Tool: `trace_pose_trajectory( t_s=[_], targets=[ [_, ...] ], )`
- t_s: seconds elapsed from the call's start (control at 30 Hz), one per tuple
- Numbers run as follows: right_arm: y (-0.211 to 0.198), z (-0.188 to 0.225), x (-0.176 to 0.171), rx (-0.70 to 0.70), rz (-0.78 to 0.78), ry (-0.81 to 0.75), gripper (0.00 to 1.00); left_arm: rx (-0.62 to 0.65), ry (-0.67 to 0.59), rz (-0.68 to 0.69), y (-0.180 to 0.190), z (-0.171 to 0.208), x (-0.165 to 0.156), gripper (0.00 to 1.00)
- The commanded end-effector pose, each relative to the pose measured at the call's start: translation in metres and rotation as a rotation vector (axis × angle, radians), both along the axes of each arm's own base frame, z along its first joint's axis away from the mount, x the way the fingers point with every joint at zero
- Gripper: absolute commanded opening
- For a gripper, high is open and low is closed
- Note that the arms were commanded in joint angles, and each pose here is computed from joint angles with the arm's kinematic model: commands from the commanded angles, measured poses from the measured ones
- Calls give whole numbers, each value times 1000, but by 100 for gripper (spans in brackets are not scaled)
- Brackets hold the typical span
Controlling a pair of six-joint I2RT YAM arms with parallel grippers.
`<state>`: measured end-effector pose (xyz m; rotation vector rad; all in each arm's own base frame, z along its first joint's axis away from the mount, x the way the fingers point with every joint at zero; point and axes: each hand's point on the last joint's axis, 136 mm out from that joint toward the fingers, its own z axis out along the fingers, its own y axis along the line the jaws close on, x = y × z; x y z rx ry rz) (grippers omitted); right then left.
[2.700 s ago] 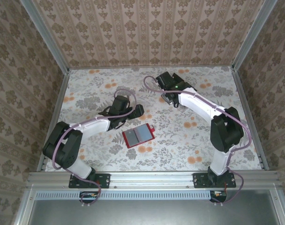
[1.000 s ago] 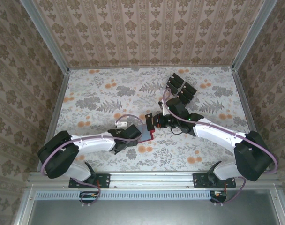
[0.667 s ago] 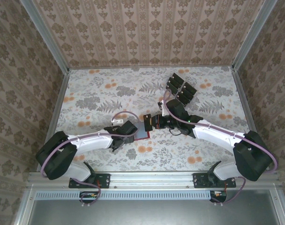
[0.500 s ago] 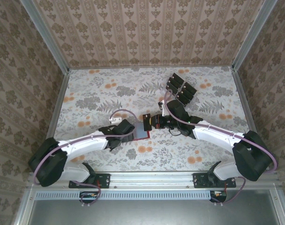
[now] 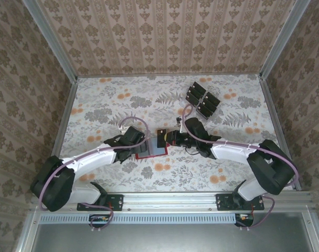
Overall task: Put the credit cards into the card holder
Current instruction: Insert the credit card into the card slot.
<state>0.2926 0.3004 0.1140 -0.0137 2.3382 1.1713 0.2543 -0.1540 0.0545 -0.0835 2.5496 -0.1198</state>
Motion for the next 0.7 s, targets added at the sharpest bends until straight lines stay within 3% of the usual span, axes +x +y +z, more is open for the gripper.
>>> trace_pose_trajectory(
  t_s=[0.0,0.67],
  targets=[
    [9,2,3,57,-14,-17,0,-11,26,-44,-5,-12,-4,100],
    [22,-25,4,76,-18,-15,0,70,123,61,29,-45,-38,100]
  ],
)
